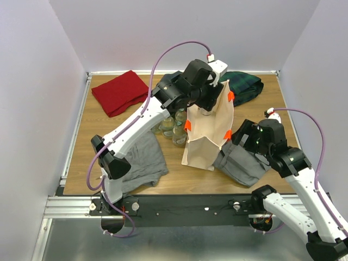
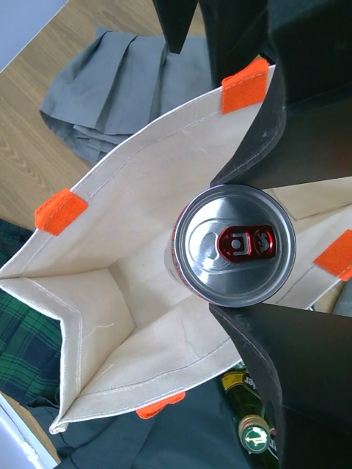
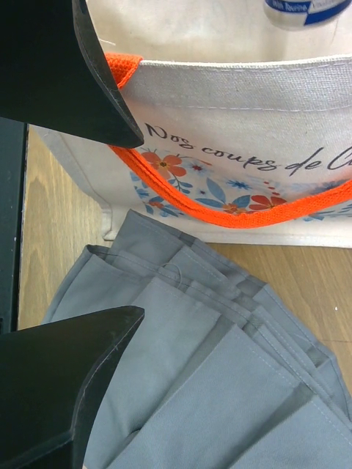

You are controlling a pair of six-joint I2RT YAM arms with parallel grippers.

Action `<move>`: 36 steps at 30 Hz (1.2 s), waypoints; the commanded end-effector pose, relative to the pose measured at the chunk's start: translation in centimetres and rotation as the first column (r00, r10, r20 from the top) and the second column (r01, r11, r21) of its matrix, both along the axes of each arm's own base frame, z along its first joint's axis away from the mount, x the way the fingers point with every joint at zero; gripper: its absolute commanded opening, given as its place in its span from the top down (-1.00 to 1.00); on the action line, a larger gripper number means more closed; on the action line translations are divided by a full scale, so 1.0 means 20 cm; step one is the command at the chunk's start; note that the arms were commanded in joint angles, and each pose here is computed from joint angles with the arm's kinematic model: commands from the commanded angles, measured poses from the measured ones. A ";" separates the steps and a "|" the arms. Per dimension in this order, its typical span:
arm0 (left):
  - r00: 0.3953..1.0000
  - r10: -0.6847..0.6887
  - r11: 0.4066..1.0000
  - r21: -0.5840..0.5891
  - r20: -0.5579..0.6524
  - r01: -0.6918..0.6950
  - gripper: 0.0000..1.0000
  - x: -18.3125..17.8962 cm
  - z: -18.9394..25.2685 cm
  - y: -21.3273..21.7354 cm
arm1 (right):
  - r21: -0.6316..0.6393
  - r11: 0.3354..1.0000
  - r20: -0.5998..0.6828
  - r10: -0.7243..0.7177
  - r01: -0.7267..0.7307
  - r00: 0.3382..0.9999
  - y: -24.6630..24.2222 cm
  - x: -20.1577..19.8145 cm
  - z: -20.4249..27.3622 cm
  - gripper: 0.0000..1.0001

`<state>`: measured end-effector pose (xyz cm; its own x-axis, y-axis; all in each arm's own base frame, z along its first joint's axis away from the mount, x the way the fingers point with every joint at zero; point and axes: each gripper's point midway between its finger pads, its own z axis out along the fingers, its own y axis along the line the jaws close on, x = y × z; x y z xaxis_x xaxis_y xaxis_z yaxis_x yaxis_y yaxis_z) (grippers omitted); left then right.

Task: Take the beverage out of the canvas bag
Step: Take out the drink from the canvas bag, then place the drink at the center of the board.

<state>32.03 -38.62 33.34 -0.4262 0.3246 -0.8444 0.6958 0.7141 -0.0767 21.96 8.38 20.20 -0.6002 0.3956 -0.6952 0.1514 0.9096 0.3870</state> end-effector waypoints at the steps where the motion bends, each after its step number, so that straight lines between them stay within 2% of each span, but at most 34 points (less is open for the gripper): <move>1: 0.996 -0.023 0.990 -0.140 0.088 0.036 1.00 -0.10 0.34 0.05 | 0.002 1.000 0.010 -0.001 0.001 1.000 0.00 0.01 0.00 -0.95; 16: 0.990 -0.008 0.977 -0.210 0.138 0.037 1.00 -0.18 0.55 0.16 | 0.009 1.000 0.022 0.002 -0.002 1.000 0.00 0.00 0.01 -0.95; 28: 0.987 0.026 0.974 -0.228 0.161 0.011 1.00 -0.21 0.59 0.24 | 0.006 1.000 0.018 0.004 -0.004 1.000 0.01 0.01 0.00 -0.95; 36: 0.978 0.053 0.964 -0.265 0.200 0.002 1.00 -0.24 0.70 0.31 | 0.006 1.000 0.013 0.001 -0.001 1.000 0.01 0.01 0.00 -0.95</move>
<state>27.76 -33.75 42.37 -0.3382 0.1888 -0.9220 0.7058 0.6988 -0.1158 21.92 8.36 20.07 -0.6002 0.3956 -0.6952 0.1514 0.9096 0.3870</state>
